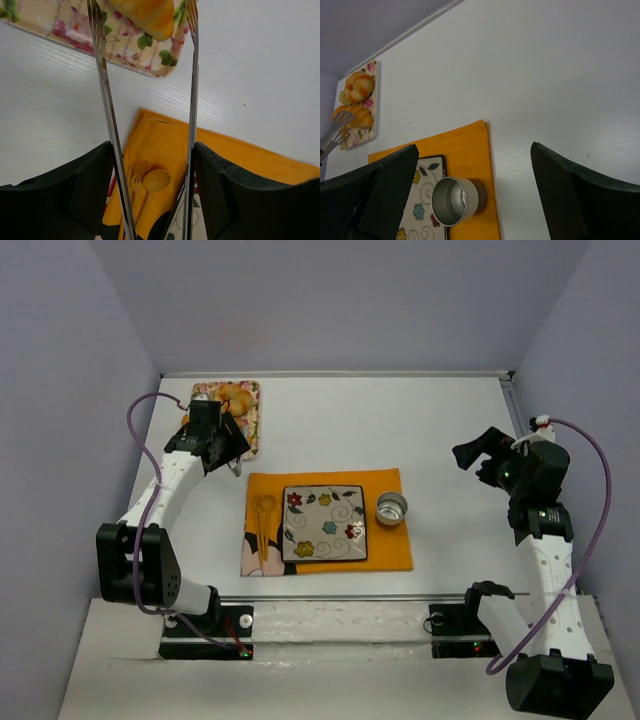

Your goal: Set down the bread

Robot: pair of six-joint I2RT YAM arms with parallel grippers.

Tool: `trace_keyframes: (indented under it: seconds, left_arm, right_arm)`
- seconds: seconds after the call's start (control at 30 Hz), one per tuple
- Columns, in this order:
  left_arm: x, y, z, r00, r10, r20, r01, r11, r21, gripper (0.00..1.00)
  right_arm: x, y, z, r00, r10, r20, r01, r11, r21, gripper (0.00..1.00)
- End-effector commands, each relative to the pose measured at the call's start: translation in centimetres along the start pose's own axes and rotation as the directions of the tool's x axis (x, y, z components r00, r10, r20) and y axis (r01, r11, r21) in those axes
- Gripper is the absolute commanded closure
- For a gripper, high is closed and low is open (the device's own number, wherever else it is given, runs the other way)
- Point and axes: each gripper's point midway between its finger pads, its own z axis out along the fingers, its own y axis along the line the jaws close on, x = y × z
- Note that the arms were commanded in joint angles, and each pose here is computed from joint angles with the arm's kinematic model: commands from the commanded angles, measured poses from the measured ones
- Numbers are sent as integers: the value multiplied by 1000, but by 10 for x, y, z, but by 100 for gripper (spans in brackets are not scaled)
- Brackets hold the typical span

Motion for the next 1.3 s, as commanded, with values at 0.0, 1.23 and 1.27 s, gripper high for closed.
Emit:
trace_keyframes:
  seconds: [0.0,1.23,1.27]
  left_arm:
    - [-21,-12,10,999,-4,46,3,1000,27,26]
    - [42,-90,-94,985,168,34,-170,939,300,73]
    - [52,-93,-98,983,185,21,-182,931,317,73]
  right_arm:
    - [-5,2,0,1000,-2,22,2,1000,-1,0]
    - [-9,-5,-4,998,19,64,-22,999,43,0]
    - [-10,-5,-4,998,18,68,-21,999,45,0]
